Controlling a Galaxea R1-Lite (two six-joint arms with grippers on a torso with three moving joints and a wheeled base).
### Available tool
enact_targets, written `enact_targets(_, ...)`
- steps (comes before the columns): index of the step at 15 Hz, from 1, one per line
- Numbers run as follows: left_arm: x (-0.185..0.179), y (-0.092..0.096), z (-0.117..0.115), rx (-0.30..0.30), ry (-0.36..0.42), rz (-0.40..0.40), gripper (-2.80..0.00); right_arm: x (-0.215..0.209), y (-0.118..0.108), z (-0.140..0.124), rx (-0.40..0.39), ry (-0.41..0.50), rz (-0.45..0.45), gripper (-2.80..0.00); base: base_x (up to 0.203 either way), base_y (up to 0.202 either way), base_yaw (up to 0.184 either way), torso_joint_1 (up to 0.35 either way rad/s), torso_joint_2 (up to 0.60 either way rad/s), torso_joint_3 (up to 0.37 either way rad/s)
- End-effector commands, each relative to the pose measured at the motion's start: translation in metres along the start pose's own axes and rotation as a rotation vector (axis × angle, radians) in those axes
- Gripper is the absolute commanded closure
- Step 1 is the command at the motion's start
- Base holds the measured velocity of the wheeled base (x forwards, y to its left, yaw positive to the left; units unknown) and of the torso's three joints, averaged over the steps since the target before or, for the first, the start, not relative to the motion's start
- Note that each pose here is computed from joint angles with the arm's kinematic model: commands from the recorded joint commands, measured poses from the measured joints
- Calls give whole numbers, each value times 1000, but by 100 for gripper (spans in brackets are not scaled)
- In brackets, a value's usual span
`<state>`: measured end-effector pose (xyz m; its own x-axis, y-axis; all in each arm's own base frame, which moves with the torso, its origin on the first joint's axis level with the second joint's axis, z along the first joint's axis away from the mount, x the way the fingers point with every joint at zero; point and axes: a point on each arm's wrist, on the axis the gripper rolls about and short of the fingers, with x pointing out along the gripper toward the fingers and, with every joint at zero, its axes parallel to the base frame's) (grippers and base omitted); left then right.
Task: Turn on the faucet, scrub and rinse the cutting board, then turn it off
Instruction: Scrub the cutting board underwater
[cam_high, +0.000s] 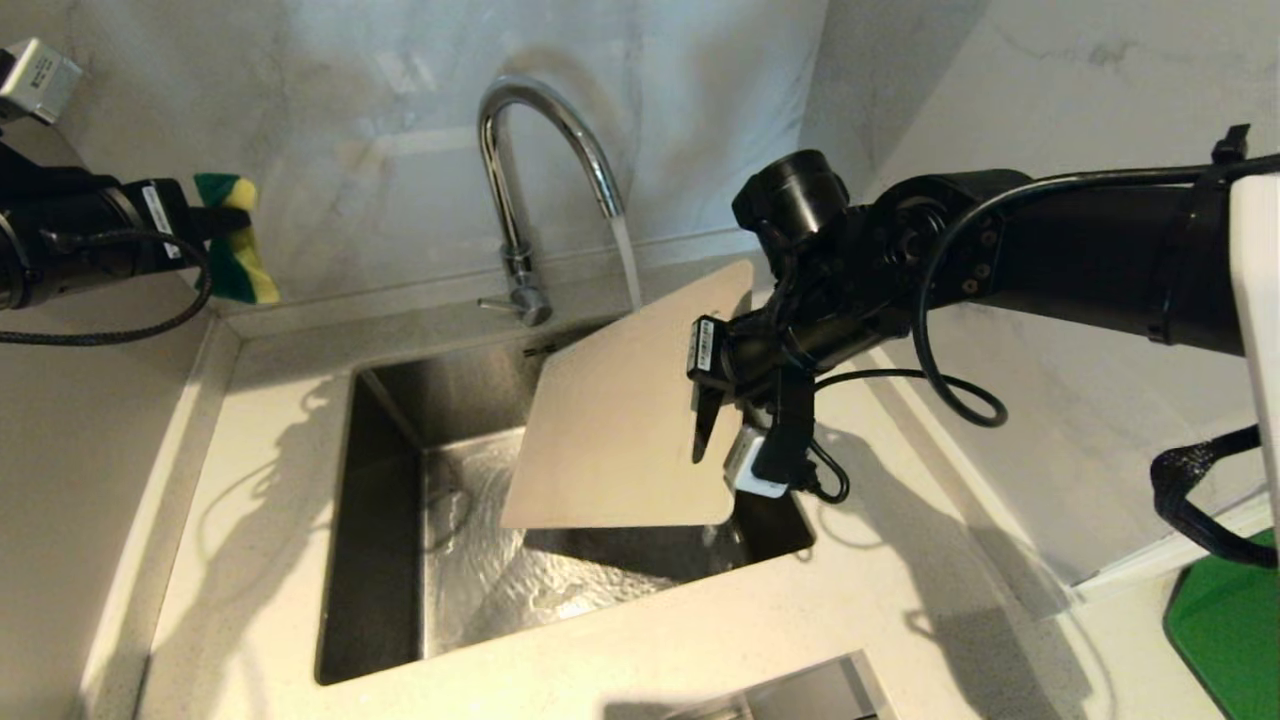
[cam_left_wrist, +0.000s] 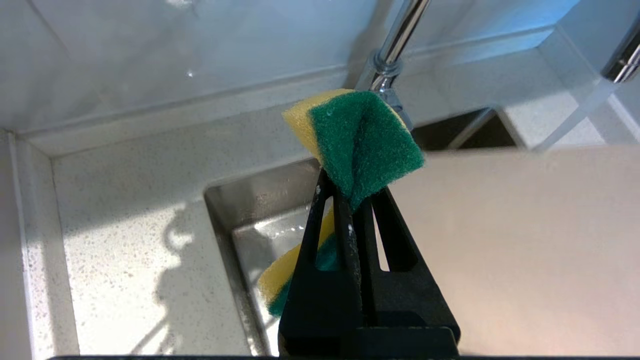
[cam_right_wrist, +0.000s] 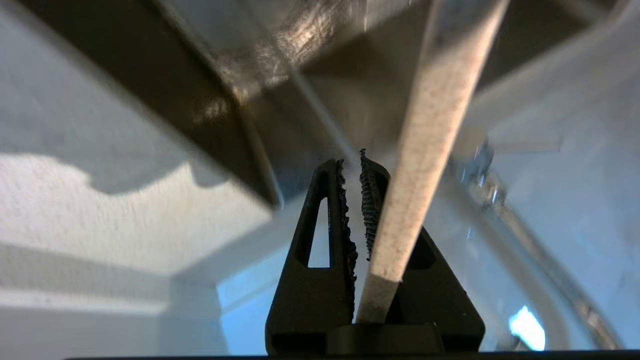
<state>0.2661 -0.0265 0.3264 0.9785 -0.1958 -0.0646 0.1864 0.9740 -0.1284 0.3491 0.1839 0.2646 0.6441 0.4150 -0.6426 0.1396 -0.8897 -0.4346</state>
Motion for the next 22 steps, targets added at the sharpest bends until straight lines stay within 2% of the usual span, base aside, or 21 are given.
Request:
enact_targets(1, 0, 0, 0, 0, -2, -1, 0, 3, 7, -5, -1, 20, 4, 0, 0, 0, 0, 0, 0, 0)
enact_targets(5, 0, -2, 0, 0, -2, -9, 0, 10, 13, -14, 19, 58, -28, 0, 0, 0, 0, 0, 0, 0)
enact_targets(10, -1, -2, 1, 2, -4, -9, 0, 15, 18, -17, 28, 72, -23, 0, 0, 0, 0, 0, 0, 0)
enact_targets(22, -1, -3, 1, 1, -5, -10, 0, 15, 17, -16, 33, 64, -27, 0, 0, 0, 0, 0, 0, 0)
